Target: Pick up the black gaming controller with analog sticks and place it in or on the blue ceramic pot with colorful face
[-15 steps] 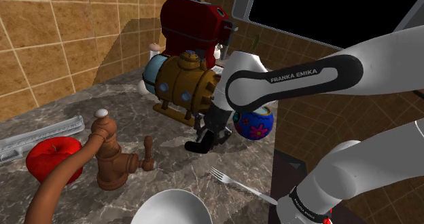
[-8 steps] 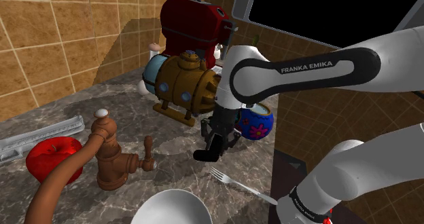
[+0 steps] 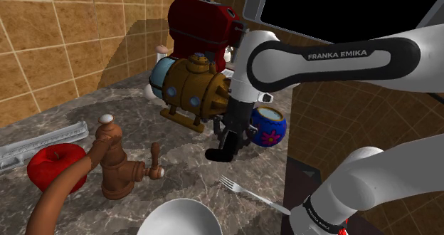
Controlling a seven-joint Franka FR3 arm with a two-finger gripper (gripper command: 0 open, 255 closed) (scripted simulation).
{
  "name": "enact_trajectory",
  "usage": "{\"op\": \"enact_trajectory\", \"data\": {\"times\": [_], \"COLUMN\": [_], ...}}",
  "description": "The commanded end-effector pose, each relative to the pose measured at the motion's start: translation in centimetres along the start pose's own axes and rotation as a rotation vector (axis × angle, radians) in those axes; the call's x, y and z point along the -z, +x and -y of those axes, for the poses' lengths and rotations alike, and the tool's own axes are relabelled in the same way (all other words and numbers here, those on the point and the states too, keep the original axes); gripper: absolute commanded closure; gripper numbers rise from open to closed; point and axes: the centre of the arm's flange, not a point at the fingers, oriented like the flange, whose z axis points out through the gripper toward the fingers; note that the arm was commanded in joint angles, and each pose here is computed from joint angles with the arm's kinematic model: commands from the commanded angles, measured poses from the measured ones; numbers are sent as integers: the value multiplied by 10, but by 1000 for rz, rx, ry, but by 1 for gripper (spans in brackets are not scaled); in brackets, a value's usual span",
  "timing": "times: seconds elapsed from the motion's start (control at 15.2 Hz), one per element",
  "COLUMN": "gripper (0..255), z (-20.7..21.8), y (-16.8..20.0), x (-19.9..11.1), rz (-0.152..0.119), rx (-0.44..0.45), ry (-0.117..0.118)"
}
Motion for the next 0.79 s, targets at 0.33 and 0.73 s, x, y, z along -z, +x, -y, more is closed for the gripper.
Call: {"op": "enact_trajectory", "data": {"times": [0.33, 0.73], "gripper": [255, 255], "z": [-4, -7], "y": [-11, -19], "x": [35, 66], "rz": [0, 0], "rx": [0, 0], "ry": [0, 0]}}
